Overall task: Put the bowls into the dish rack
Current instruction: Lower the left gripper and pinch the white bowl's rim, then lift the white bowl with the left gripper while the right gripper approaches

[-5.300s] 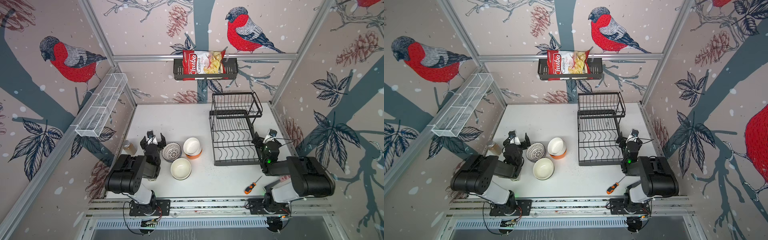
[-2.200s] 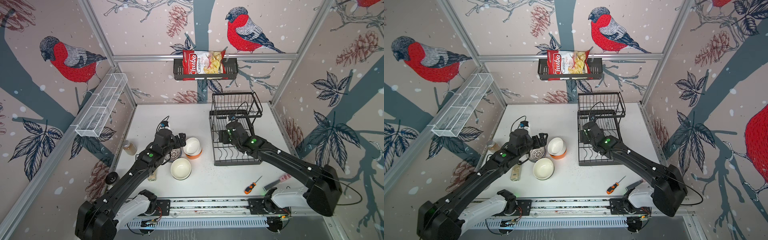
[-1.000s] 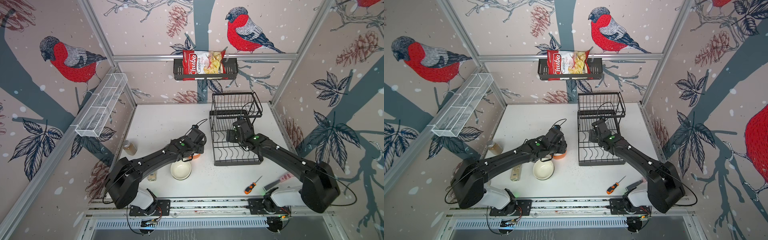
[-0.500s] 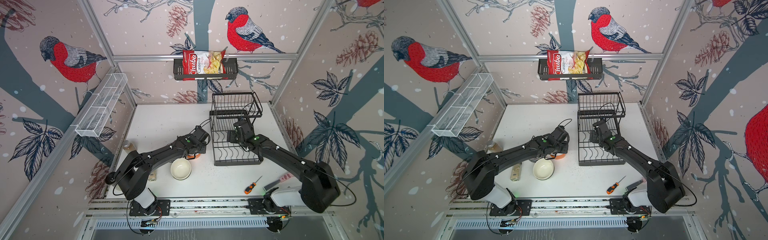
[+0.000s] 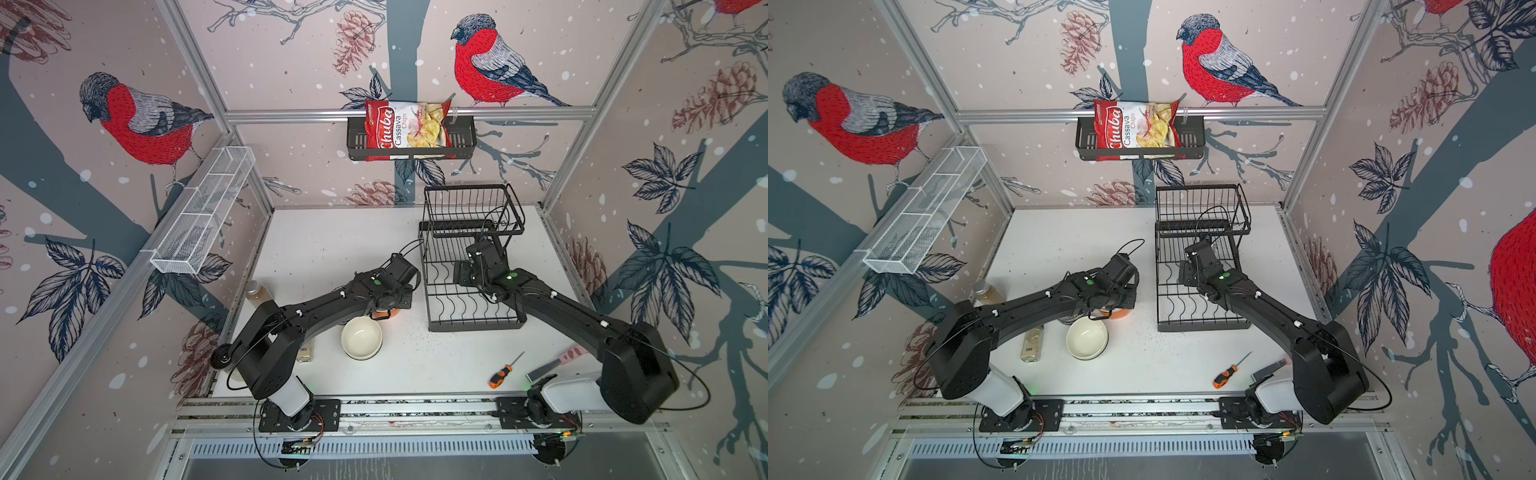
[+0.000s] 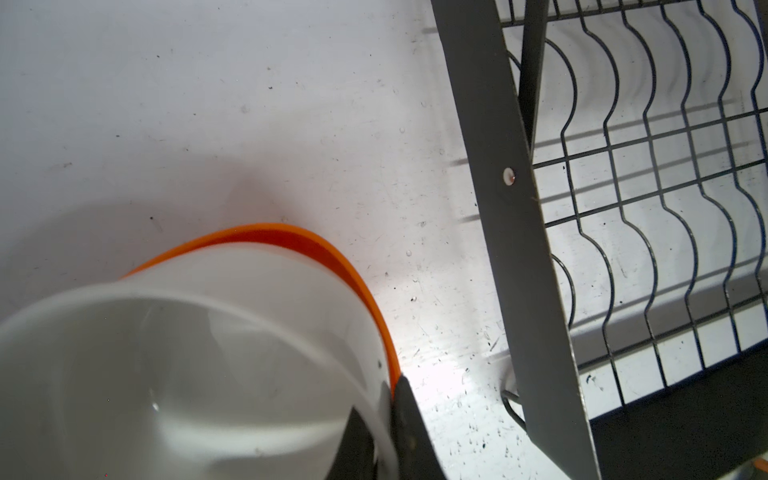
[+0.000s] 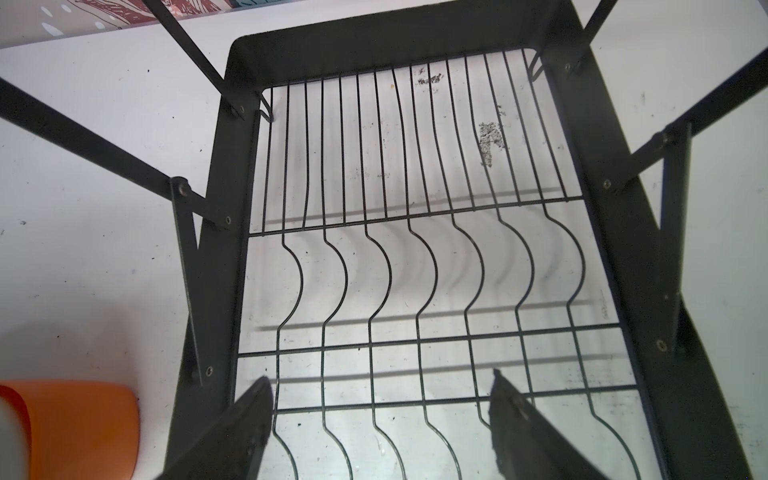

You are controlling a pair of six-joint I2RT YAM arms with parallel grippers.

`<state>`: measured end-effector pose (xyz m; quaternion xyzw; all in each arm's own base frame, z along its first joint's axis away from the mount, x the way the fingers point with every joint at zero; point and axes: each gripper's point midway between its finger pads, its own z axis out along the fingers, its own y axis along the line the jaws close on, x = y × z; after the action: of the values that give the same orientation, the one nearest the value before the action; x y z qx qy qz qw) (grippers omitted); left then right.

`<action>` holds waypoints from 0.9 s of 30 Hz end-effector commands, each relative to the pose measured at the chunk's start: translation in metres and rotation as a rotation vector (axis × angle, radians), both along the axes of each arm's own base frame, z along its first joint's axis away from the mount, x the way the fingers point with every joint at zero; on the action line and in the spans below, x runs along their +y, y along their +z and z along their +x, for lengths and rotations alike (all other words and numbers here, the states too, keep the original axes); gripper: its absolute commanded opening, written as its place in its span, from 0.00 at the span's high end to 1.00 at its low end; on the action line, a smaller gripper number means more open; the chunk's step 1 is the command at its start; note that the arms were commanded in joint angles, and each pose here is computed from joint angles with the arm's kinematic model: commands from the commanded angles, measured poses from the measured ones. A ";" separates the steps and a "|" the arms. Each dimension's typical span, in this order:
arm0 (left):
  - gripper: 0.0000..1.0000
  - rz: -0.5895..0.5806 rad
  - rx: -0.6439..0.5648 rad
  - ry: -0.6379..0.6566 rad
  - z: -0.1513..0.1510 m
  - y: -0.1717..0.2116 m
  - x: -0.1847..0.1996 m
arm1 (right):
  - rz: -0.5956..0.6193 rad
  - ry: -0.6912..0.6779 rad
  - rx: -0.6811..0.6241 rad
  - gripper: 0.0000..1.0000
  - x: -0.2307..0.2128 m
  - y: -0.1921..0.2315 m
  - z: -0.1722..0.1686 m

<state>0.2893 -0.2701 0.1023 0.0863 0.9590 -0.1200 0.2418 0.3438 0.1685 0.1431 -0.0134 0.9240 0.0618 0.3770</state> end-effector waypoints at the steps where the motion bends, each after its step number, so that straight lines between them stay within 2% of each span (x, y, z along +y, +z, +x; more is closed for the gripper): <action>1: 1.00 0.010 -0.025 -0.012 0.003 0.004 0.000 | 0.000 0.005 -0.014 0.18 0.000 0.003 0.001; 20: 1.00 -0.024 -0.137 -0.050 0.008 0.048 0.001 | 0.029 0.037 -0.022 0.18 0.008 0.008 0.002; 27: 1.00 -0.115 -0.204 -0.145 0.002 0.068 -0.011 | 0.070 0.083 -0.023 0.18 0.018 0.016 0.001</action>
<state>0.2879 -0.2690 0.1543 0.1252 0.9320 -0.1529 0.3038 0.3424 0.1784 0.1495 -0.0310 0.9218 0.0871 0.3766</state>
